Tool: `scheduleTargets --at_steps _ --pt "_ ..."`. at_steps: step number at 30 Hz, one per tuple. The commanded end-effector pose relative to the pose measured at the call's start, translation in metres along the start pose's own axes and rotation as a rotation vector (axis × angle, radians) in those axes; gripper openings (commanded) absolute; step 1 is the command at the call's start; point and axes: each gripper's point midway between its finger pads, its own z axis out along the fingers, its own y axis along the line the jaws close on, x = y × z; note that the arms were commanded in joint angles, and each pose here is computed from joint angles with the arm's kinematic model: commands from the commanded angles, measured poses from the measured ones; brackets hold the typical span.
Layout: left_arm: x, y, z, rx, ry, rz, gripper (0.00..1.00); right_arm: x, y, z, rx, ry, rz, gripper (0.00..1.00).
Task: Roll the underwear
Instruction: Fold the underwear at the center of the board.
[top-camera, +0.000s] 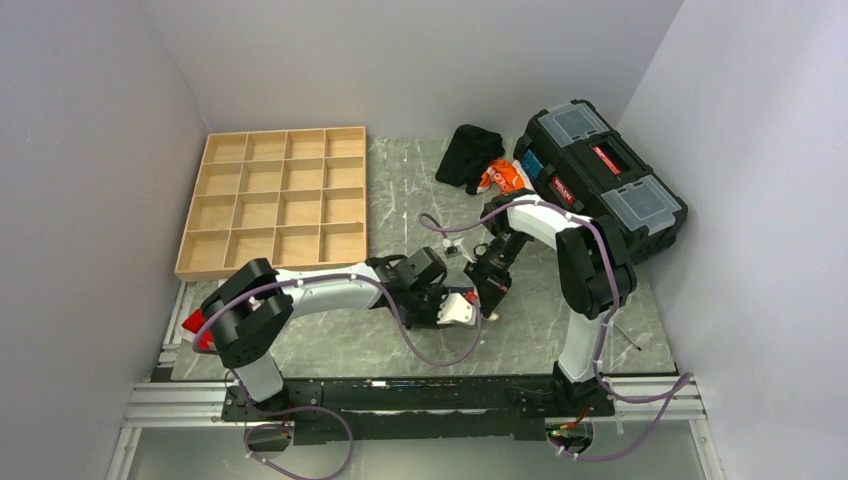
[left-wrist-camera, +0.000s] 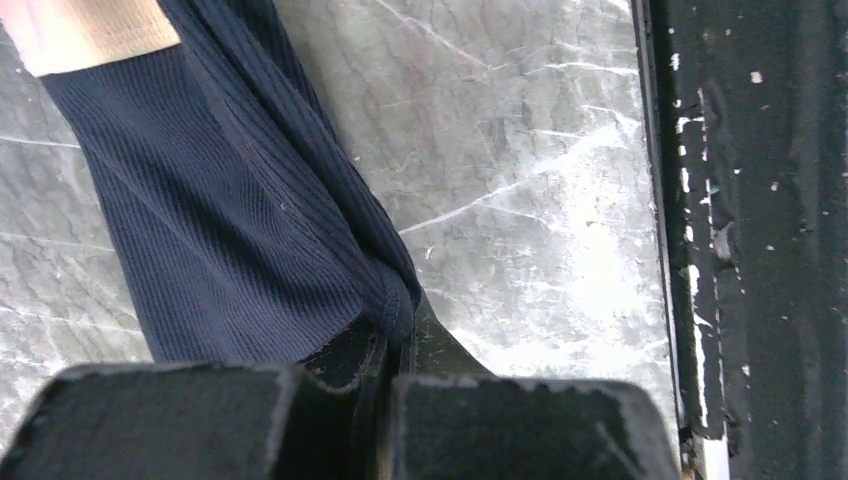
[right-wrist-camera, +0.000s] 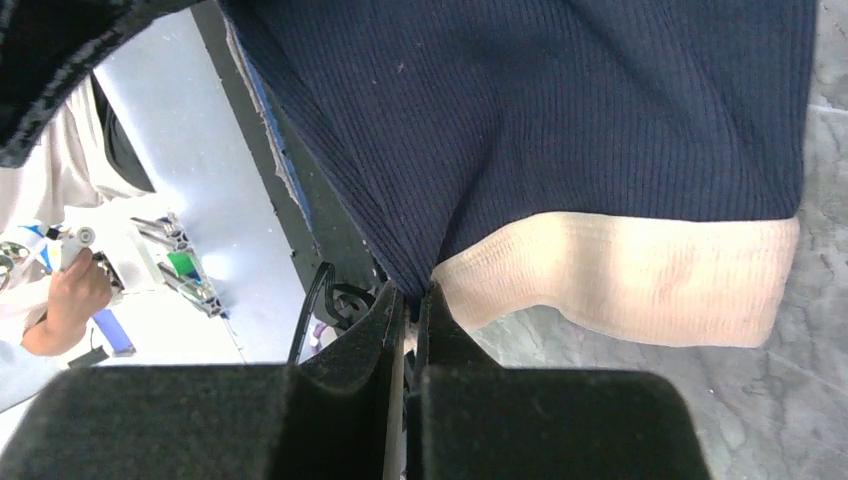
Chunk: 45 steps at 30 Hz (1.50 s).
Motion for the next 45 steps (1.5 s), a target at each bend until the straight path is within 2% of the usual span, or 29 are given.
scheduleTargets --at_steps 1,7,14,18,21,27,38,45 --pt "-0.009 -0.01 -0.01 0.136 -0.047 -0.043 0.0 -0.005 -0.004 -0.007 0.029 -0.002 -0.021 0.02" --pt "-0.018 0.004 -0.021 0.203 -0.111 -0.136 0.0 -0.013 -0.016 -0.007 0.052 -0.012 -0.033 0.17" --pt "-0.014 0.01 -0.022 0.231 -0.118 -0.199 0.0 -0.022 -0.014 -0.016 0.058 -0.028 -0.059 0.37" --pt "-0.012 0.011 -0.02 0.233 -0.119 -0.217 0.0 -0.023 -0.013 -0.018 0.07 -0.037 -0.062 0.57" --pt "-0.011 0.013 -0.019 0.221 -0.116 -0.217 0.0 -0.024 -0.015 -0.018 0.09 -0.049 -0.063 0.65" --pt "-0.01 0.015 -0.018 0.213 -0.111 -0.24 0.0 -0.026 -0.015 -0.016 0.108 -0.085 -0.06 0.71" --pt "-0.009 0.021 -0.018 0.26 -0.149 -0.36 0.0 -0.032 -0.011 -0.036 0.226 -0.265 -0.071 0.72" --pt "-0.004 0.023 -0.023 0.281 -0.176 -0.41 0.0 -0.03 -0.001 -0.04 0.237 -0.326 -0.096 0.74"
